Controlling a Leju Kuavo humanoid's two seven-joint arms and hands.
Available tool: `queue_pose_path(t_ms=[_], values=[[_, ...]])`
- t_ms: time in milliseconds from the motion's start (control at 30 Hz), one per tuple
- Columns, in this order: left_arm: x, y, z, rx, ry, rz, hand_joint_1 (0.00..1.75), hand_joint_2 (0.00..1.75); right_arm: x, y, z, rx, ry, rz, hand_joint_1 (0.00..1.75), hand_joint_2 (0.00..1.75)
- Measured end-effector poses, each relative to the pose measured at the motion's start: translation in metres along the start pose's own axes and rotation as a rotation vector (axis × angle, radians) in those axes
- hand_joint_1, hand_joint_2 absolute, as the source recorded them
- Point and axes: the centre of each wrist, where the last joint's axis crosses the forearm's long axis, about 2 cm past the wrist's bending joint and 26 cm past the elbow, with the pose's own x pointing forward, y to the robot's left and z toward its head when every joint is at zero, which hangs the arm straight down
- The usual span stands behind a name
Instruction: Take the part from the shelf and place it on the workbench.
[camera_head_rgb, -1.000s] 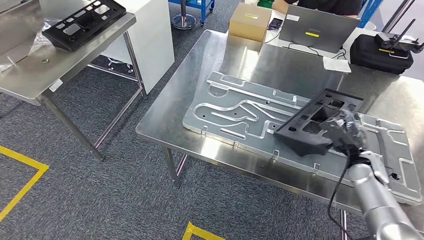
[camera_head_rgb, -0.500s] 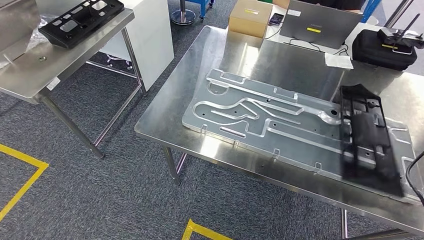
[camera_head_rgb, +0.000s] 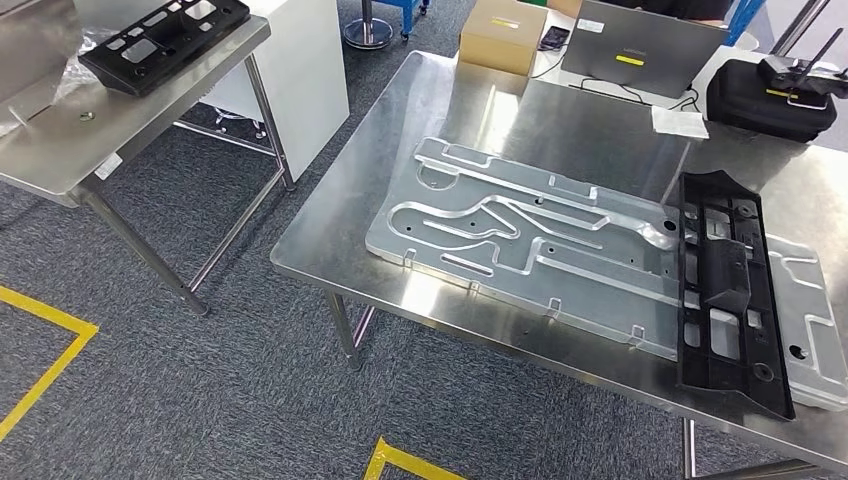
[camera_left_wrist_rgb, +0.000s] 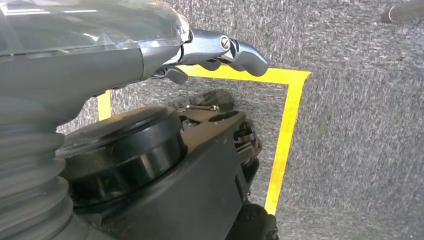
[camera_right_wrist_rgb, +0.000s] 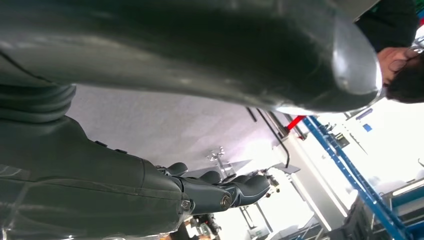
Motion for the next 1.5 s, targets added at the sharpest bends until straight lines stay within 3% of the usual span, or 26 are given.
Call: queue_pose_path(t_ms=[167, 267, 400, 533, 667, 767, 900, 1133, 1300, 1500], values=[[0.000, -0.002, 0.000, 0.003, -0.001, 0.001, 0.00, 1.75, -0.033, 0.001, 0.028, 0.002, 0.024, 0.019, 0.00, 0.00], [0.000, -0.002, 0.000, 0.020, -0.004, 0.016, 0.00, 1.75, -0.040, 0.011, 0.050, 0.004, -0.034, 0.029, 0.00, 0.00], [-0.003, -0.002, 0.002, 0.058, -0.009, 0.047, 0.00, 1.75, -0.032, 0.060, 0.102, 0.050, -0.201, 0.037, 0.00, 0.00], [-0.005, -0.002, 0.004, 0.072, -0.006, 0.060, 0.00, 1.75, -0.024, 0.094, 0.145, 0.075, -0.250, 0.010, 0.00, 0.00], [-0.005, -0.001, 0.004, 0.081, -0.004, 0.065, 0.00, 0.00, -0.019, 0.102, 0.162, 0.078, -0.268, -0.021, 0.00, 0.00], [-0.006, -0.001, 0.004, 0.091, -0.002, 0.064, 0.00, 0.00, -0.017, 0.126, 0.188, 0.110, -0.319, 0.001, 0.00, 0.00], [-0.008, -0.001, 0.006, 0.096, -0.006, 0.076, 0.00, 0.00, -0.007, 0.199, 0.254, 0.167, -0.348, 0.012, 0.00, 0.00], [-0.010, 0.002, 0.007, 0.100, 0.006, 0.073, 0.00, 0.00, 0.038, 0.291, 0.336, 0.290, -0.265, -0.206, 0.00, 0.00], [-0.010, 0.004, 0.007, 0.092, 0.019, 0.049, 0.00, 0.00, 0.055, 0.324, 0.364, 0.394, -0.195, -0.322, 0.00, 0.00], [-0.011, 0.004, 0.007, 0.091, 0.026, 0.040, 0.00, 0.00, 0.057, 0.339, 0.379, 0.451, -0.152, -0.357, 0.00, 0.00]])
